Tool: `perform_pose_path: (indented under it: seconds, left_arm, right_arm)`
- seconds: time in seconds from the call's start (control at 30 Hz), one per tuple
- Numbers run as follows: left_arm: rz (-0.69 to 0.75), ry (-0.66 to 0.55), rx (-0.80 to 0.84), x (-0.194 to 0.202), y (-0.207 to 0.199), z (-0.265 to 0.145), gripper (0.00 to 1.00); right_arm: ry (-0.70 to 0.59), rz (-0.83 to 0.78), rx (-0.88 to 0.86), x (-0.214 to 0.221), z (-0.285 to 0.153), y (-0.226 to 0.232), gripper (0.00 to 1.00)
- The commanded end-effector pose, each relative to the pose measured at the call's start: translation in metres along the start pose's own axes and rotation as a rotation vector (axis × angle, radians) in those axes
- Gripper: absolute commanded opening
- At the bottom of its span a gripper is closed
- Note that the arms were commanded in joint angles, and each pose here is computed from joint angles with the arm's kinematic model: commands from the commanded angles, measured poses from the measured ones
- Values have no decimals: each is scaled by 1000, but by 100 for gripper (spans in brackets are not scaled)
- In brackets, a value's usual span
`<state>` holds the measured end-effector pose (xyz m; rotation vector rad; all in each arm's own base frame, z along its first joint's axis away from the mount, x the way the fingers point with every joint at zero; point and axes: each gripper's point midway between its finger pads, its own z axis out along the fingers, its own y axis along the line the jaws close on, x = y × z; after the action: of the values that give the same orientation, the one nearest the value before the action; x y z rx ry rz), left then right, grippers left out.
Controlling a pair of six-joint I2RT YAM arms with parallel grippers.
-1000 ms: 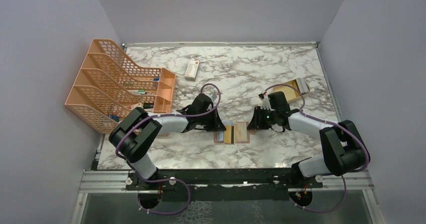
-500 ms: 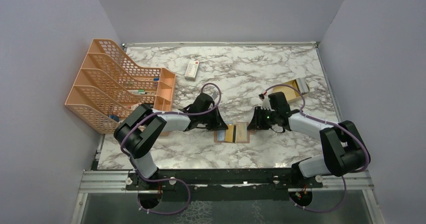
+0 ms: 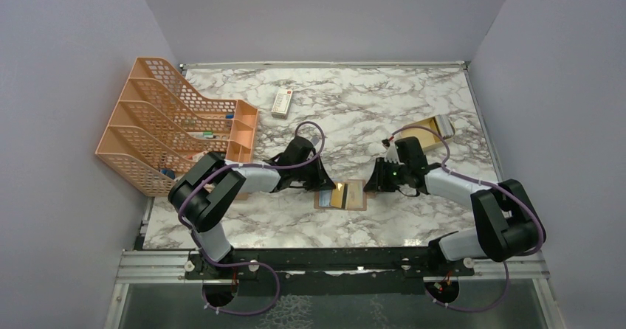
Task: Put the credit cards into the card holder
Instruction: Insert the credit card into the card holder.
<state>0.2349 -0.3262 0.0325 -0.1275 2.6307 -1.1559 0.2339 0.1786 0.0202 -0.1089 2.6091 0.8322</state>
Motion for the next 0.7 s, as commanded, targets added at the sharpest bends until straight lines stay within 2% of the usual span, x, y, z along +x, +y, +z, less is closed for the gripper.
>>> perform_pose_path:
  seconds: [0.0,0.37,0.67]
  left_arm:
    - [-27,-49,-55,-5,14,0,0]
    - [-48,-121,-42,-13,11,-7,0]
    - [-50,-132,-27,-10,9,-5,0]
  right_arm:
    - [-11,29,9,7,-1,-1,19]
    - [-40,87,-33,11,-4,6,18]
    - [-36,122,-66,15,-2,10,18]
